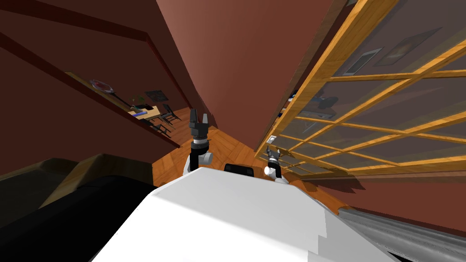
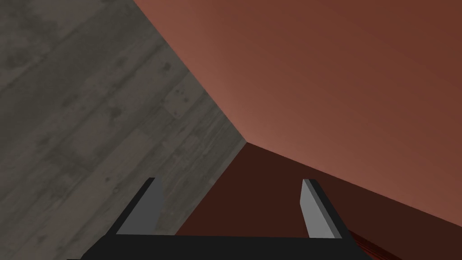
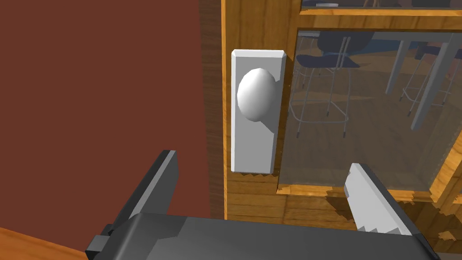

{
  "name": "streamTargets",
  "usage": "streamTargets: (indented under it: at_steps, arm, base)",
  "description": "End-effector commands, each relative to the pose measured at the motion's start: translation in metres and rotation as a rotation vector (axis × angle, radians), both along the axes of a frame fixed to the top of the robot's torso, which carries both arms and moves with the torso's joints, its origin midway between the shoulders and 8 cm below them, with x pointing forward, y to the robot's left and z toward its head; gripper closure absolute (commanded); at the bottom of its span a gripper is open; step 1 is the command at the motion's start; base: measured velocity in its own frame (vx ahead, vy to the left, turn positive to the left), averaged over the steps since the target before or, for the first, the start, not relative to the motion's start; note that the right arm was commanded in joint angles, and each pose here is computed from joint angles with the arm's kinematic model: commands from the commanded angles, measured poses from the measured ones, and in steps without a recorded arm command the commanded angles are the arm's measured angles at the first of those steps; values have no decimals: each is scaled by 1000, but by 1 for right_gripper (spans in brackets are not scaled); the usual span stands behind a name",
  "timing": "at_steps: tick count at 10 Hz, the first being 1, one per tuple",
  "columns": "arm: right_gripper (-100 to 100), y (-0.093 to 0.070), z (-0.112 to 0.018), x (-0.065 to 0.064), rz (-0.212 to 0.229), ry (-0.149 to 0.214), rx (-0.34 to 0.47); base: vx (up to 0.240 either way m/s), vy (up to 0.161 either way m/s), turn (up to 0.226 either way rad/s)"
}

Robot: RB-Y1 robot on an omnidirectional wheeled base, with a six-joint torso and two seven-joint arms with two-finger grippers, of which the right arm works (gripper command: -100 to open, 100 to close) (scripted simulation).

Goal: Pull the door open

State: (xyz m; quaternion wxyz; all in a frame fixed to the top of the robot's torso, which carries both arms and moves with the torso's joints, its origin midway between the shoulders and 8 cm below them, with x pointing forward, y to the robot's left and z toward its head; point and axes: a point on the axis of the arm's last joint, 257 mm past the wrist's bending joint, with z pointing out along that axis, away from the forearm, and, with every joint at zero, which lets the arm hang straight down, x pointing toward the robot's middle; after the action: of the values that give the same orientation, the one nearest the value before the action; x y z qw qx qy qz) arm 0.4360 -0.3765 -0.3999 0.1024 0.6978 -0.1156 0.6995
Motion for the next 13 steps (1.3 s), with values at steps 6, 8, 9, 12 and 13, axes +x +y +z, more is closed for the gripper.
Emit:
streamTargets:
  at_steps: [6, 8, 9, 12, 13]
  arm:
    - [-100, -61, -1, -28, -59, -3, 2]
    - [-100, -65, -1, -32, -63, -3, 2]
    - [100, -65, -1, -32, -63, -3, 2]
    - [100, -65, -1, -32, -63, -3, 2]
    - [100, -65, -1, -32, -63, -3, 2]
  base:
    - [190, -8, 93]
    - [153, -32, 65]
    - [-14, 3, -24]
    - [-27, 3, 2]
    - [-7, 3, -2]
